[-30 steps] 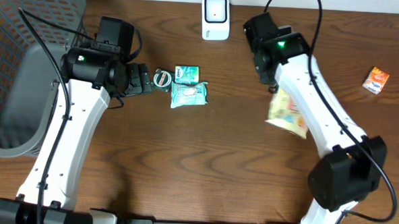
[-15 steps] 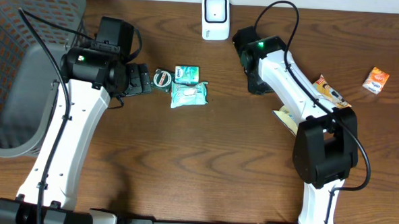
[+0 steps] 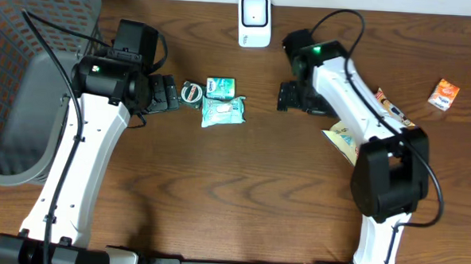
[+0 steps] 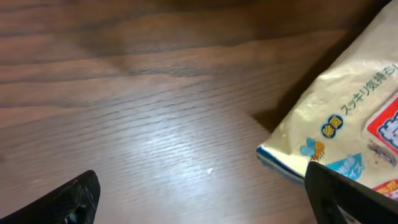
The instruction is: Scan the item barcode
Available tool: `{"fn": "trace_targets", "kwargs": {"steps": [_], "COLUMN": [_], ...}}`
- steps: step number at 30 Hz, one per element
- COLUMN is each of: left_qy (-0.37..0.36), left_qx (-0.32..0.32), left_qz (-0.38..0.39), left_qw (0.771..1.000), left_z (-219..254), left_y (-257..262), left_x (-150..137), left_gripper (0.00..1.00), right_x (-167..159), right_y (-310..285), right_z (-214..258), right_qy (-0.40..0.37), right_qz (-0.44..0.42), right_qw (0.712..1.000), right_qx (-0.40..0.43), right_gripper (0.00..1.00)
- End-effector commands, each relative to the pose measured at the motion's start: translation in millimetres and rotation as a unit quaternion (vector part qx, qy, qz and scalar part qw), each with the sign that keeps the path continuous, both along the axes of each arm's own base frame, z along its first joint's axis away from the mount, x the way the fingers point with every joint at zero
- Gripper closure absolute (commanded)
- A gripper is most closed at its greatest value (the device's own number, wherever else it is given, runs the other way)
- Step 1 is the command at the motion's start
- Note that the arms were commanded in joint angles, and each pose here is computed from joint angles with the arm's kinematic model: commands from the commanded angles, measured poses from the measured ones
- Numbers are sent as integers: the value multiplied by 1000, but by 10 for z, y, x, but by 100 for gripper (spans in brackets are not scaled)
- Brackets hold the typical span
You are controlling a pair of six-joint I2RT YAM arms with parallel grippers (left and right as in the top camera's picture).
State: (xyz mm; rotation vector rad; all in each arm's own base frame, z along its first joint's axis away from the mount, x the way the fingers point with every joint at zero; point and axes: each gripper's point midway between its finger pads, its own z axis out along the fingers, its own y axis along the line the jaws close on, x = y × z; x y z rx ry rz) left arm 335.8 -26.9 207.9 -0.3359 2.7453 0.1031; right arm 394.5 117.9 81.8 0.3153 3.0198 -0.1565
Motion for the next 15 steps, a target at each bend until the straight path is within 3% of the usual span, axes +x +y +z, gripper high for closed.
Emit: {"fn": "trace_targets", "kwargs": {"steps": [1, 9, 15], "left_qy": [-1, -1, -1], "left_qx": [7, 7, 7], "left_qz": [6, 6, 6], "left_qw": [1000, 1000, 1000], "left_z": [5, 6, 6], "left_y": [35, 35, 35], "left_x": [-4, -4, -4], "left_gripper": [1, 1, 2], "right_x": [48, 2, -11], "right_y": [-150, -909, -1021], "right_z": [511, 1009, 883], "right_qy": [-53, -94, -68], "right_qz": [-44, -135, -91], "right_qw": [996, 982, 977], "right_qx": [51, 92, 178], "right_gripper": [1, 1, 1]}}
